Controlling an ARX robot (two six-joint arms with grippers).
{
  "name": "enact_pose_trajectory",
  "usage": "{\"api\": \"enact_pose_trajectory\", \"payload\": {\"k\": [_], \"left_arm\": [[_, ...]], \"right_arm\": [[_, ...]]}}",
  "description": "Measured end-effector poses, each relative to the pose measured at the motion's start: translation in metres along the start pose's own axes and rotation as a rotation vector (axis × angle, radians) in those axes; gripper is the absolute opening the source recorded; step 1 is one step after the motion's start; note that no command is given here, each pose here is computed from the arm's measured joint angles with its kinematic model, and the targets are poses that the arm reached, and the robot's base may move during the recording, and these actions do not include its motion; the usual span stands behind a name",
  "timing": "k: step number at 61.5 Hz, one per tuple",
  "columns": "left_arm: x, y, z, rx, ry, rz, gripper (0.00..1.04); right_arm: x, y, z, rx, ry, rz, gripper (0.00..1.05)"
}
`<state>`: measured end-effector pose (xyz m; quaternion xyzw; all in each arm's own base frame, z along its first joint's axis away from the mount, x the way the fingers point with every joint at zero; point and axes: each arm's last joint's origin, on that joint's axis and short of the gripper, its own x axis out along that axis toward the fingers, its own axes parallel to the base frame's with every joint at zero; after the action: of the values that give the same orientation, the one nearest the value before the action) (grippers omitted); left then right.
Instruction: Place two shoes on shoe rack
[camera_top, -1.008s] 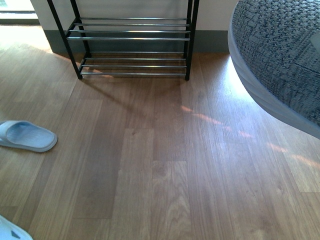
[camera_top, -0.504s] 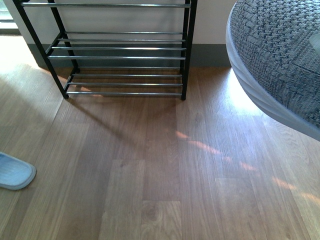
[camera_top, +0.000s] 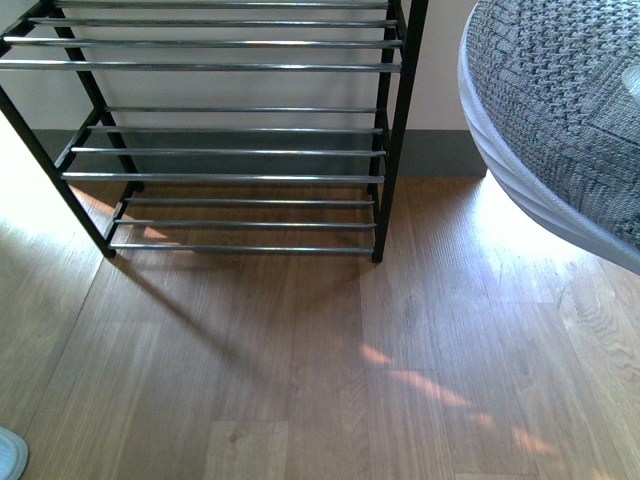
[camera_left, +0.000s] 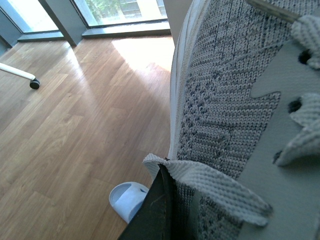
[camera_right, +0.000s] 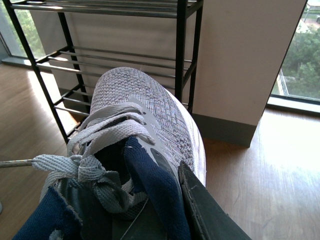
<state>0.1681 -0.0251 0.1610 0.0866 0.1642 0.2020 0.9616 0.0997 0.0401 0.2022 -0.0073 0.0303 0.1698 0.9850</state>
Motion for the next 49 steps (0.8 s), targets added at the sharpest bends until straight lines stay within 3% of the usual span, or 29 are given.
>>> {"api": "enact_pose_trajectory", "payload": {"k": [49], "left_arm": [[0.0004, 0.0006, -0.0001, -0.001, 0.002, 0.007, 0.06]], "right_arm": [[0.0001, 0.0, -0.0003, 0.0, 0.001, -0.001, 0.01]]}}
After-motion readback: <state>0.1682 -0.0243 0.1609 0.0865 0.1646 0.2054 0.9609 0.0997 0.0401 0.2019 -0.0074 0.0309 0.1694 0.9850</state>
